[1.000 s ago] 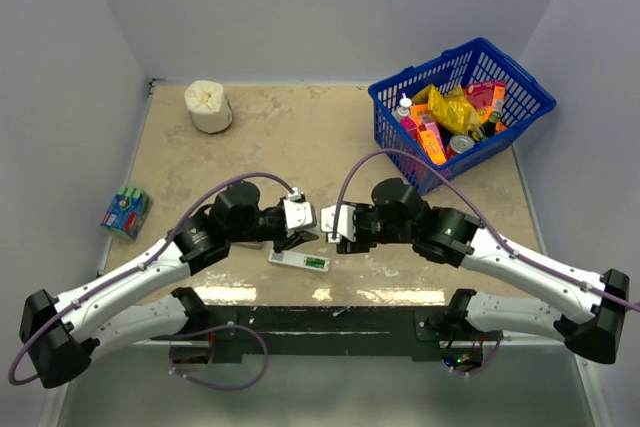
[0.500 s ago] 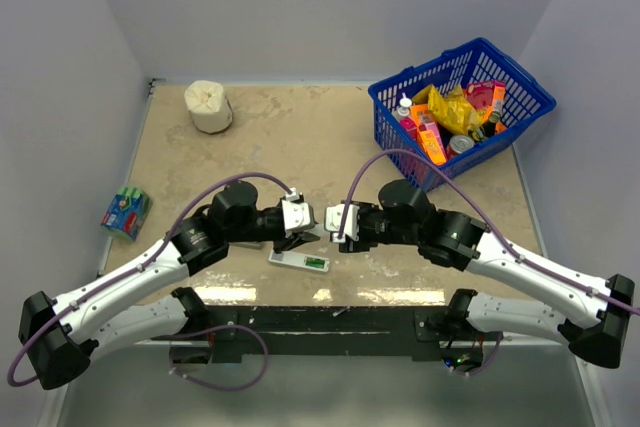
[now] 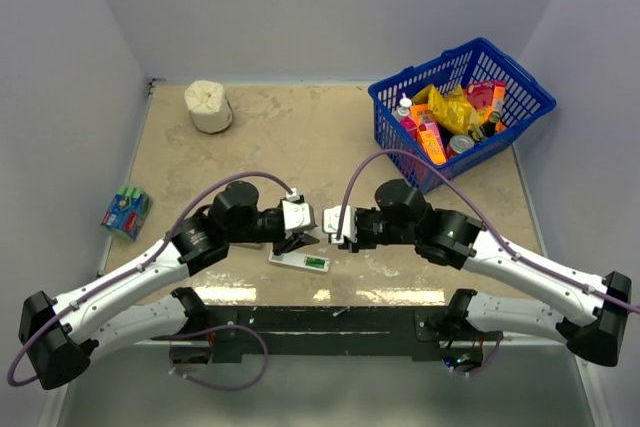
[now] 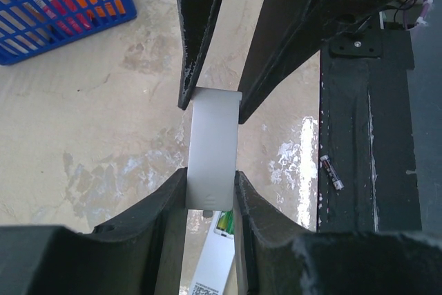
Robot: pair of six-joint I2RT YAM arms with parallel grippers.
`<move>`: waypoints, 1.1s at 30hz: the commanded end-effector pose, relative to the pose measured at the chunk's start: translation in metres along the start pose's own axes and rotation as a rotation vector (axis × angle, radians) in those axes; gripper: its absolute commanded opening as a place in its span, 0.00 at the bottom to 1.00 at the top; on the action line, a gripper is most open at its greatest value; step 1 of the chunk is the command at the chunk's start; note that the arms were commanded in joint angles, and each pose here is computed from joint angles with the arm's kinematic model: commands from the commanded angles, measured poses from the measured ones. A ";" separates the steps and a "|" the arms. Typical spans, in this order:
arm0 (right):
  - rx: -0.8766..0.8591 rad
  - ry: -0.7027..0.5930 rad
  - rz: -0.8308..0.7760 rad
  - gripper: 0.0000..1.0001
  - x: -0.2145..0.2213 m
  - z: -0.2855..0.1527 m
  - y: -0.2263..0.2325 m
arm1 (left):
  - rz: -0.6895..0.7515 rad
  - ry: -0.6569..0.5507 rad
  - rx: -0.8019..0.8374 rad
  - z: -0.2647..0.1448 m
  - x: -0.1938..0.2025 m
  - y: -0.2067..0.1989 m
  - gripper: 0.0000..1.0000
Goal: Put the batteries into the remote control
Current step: Adjust the battery cover, then adjust the remote control at the center of the board.
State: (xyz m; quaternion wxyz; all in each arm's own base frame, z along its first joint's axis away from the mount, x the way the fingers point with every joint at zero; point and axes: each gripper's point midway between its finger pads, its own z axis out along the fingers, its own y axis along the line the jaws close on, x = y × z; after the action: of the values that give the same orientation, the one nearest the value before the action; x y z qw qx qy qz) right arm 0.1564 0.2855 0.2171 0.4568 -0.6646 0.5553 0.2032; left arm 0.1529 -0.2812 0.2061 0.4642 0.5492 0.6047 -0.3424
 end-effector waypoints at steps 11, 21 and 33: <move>-0.066 0.047 0.218 0.07 0.020 0.026 0.023 | -0.127 -0.051 -0.266 -0.015 -0.004 0.045 0.90; -0.047 0.095 0.446 0.05 0.062 0.061 0.047 | -0.535 -0.081 -0.605 -0.045 0.028 0.090 1.00; 0.021 0.167 0.522 0.05 0.074 0.068 0.038 | -0.776 0.079 -0.753 -0.045 0.084 0.091 0.96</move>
State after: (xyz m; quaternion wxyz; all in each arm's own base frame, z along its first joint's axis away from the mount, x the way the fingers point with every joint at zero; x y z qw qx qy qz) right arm 0.1466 0.2895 0.0807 0.2974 -0.5399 0.7495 0.2416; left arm 0.2300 -0.2064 0.1528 0.4510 0.1431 0.8443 -0.2516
